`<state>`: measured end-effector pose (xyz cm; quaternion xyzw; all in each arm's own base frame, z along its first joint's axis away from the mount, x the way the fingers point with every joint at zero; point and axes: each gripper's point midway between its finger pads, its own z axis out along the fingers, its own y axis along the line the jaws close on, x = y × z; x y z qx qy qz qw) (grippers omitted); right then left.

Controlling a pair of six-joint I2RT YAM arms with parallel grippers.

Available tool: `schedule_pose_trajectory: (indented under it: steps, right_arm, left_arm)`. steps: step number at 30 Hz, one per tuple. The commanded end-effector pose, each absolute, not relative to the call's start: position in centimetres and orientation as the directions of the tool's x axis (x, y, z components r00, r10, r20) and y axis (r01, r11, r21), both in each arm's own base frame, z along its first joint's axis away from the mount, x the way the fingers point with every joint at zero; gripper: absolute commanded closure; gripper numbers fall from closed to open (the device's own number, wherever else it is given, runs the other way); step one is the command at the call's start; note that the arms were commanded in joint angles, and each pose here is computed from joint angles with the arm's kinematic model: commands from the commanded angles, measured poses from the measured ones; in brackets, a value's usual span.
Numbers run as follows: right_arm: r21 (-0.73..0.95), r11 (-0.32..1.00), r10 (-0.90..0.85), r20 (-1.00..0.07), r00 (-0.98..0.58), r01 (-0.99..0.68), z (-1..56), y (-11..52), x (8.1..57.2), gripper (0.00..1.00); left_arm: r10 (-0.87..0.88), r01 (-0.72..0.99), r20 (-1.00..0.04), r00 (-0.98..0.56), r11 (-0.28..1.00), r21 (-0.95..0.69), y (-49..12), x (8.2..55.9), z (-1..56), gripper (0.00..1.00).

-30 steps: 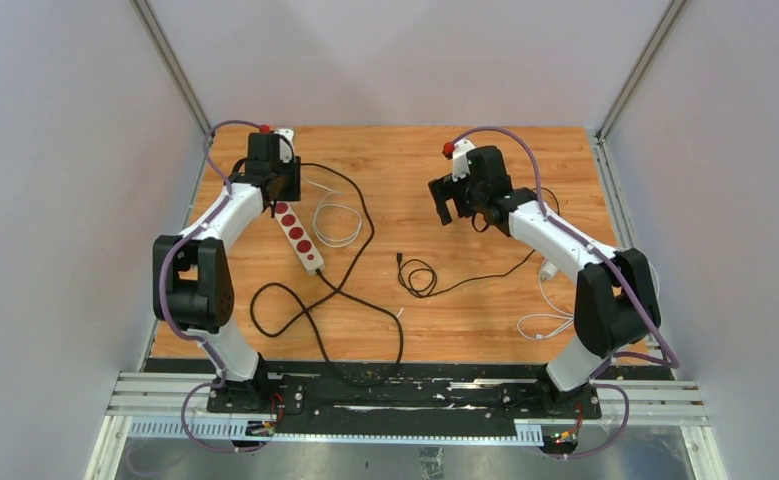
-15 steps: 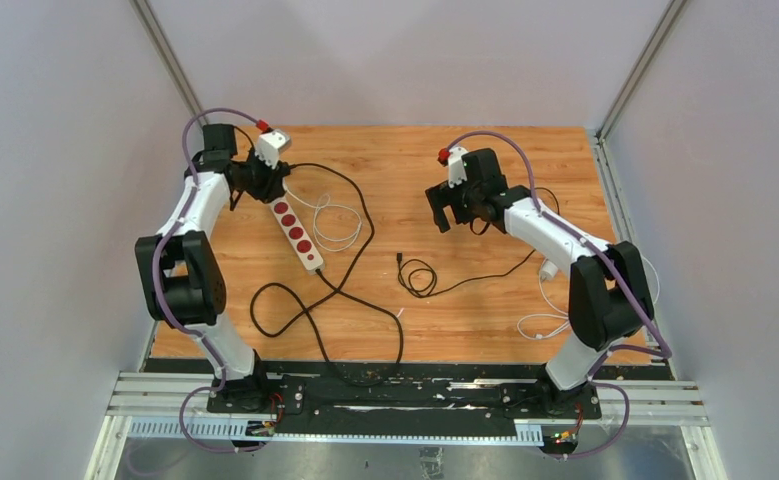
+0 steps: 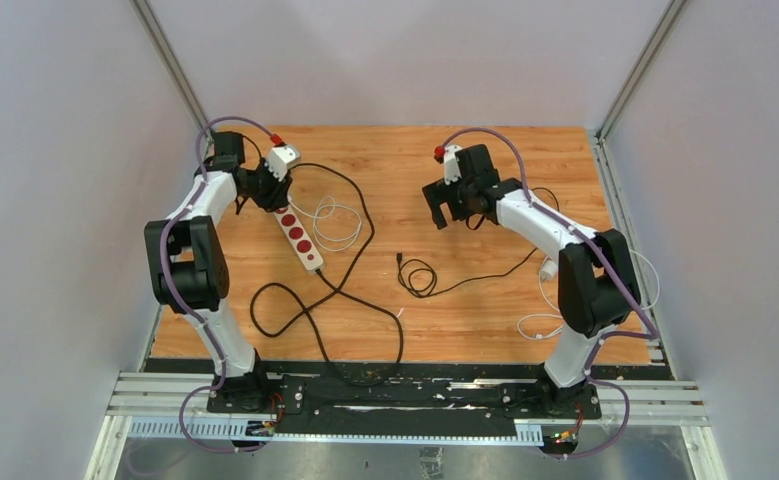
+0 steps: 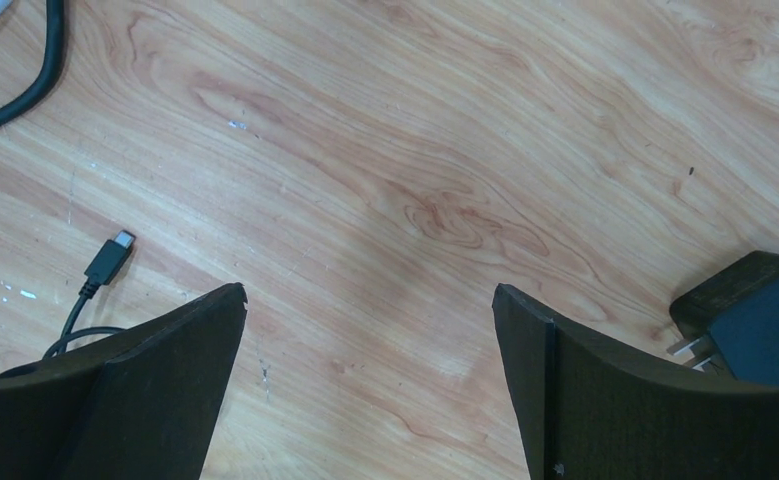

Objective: Insert the plug

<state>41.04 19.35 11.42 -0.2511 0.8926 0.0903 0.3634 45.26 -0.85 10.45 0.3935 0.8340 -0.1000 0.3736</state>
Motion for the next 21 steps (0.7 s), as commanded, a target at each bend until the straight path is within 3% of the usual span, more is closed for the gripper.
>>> schedule_pose_trajectory:
  steps: [1, 21]
  right_arm:
    - [-0.054, 0.858, -0.405, -0.681, -0.610, -0.511, 11.8, 19.4, 41.6, 0.00]
    - [-0.101, 0.837, -0.463, -0.656, -0.597, -0.538, 11.2, 20.3, 42.3, 0.00]
  left_arm:
    - [0.601, 0.754, -0.717, -0.353, 0.636, 0.162, -0.8, 46.3, 10.1, 1.00]
    - [0.583, 0.787, -0.697, -0.417, 0.616, 0.043, -0.4, 45.9, 9.2, 1.00]
